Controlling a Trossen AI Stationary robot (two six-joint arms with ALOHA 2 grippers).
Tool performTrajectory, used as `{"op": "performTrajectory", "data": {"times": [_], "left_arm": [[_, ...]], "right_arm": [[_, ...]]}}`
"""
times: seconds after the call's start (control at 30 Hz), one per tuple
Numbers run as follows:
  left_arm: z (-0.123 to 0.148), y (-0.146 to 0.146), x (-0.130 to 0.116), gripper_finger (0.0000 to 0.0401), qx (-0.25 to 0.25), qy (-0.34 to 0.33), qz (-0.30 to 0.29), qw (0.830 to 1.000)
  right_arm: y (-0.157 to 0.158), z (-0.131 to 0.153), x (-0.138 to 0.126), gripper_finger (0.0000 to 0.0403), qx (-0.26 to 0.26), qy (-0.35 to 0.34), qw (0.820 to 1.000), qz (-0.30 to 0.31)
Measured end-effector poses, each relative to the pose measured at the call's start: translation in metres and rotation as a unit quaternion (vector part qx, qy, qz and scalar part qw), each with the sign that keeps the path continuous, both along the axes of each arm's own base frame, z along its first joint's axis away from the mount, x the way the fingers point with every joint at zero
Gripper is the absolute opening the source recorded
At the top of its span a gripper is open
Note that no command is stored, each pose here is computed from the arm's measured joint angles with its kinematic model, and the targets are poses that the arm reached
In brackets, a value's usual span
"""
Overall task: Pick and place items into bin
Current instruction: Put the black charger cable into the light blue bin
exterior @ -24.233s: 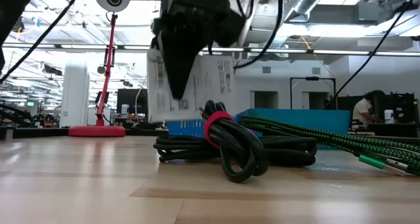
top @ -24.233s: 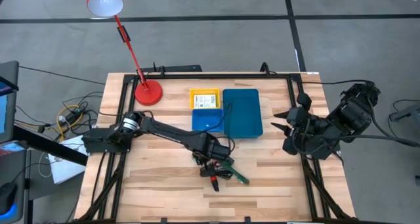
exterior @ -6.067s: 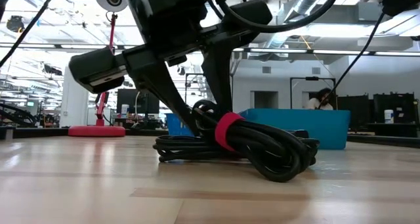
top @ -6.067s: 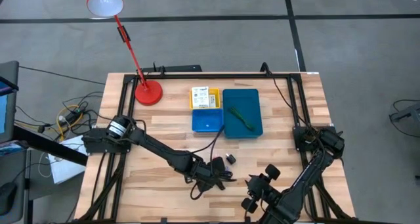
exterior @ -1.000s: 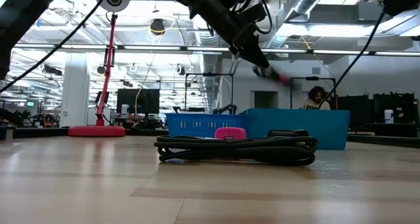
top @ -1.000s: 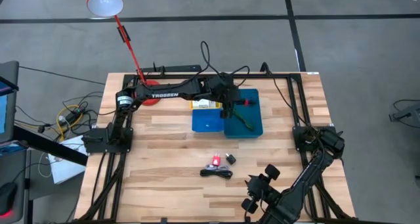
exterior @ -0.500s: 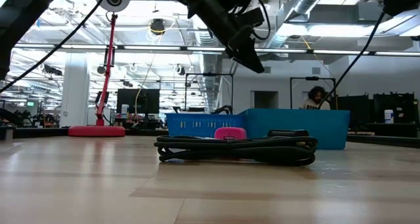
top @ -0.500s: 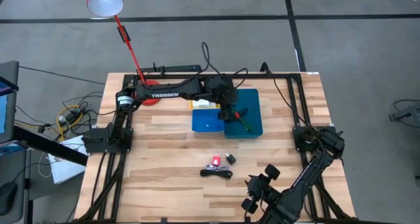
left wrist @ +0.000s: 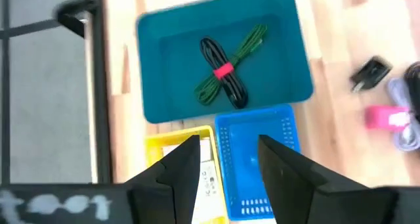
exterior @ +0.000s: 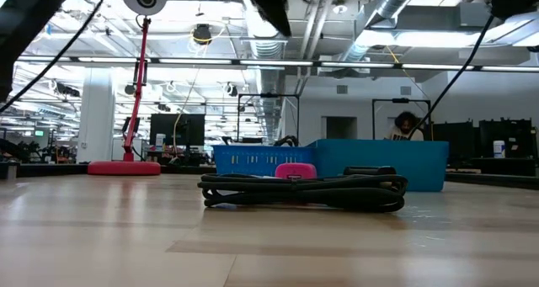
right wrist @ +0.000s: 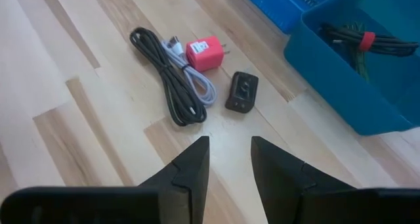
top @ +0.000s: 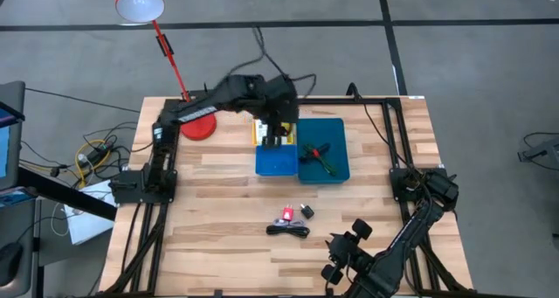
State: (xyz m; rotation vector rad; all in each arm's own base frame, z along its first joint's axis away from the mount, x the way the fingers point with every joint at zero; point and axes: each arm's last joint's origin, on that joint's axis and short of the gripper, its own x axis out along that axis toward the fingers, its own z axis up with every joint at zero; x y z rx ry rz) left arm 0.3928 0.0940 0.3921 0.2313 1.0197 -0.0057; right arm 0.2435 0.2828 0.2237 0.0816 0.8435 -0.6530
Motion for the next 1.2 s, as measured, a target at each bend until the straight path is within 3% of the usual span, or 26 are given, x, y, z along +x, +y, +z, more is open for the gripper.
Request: {"op": "performTrajectory", "data": {"times": [0.13, 0.3, 0.5, 0.7, 0.87, 0.97, 1.07, 1.2], "left_arm": [[0.042, -0.010, -0.040, 0.0142, -0.010, -0.087, 0.027, 0.996], [0.093, -0.028, -0.097, 0.0142, -0.047, -0.211, 0.033, 0.976], [0.110, -0.052, -0.156, 0.0142, -0.063, -0.312, 0.059, 0.946], [0.074, -0.073, -0.195, 0.0142, -0.079, -0.346, 0.075, 0.932], [0.025, -0.087, -0.222, 0.0142, -0.116, -0.381, 0.074, 0.914], [-0.005, -0.096, -0.235, 0.0142, -0.155, -0.414, 0.061, 0.895], [-0.030, -0.104, -0.246, 0.0142, -0.192, -0.447, 0.044, 0.873], [-0.058, -0.112, -0.257, 0.0142, -0.225, -0.474, 0.018, 0.851]], "right_arm": [[0.000, 0.000, 0.004, 0.0107, -0.004, -0.012, 1.000, 0.011], [0.002, 0.000, 0.015, 0.0107, -0.006, -0.027, 0.999, 0.039], [0.000, 0.001, 0.034, 0.0107, 0.003, -0.041, 0.997, 0.068], [-0.008, 0.002, 0.051, 0.0107, -0.003, -0.046, 0.996, 0.081], [-0.011, -0.015, 0.061, 0.0107, -0.029, -0.020, 0.996, 0.087], [-0.015, -0.030, 0.065, 0.0107, -0.040, 0.026, 0.995, 0.091], [-0.021, -0.039, 0.072, 0.0107, -0.018, 0.069, 0.993, 0.095], [-0.031, -0.039, 0.083, 0.0107, 0.008, 0.074, 0.994, 0.084]]}}
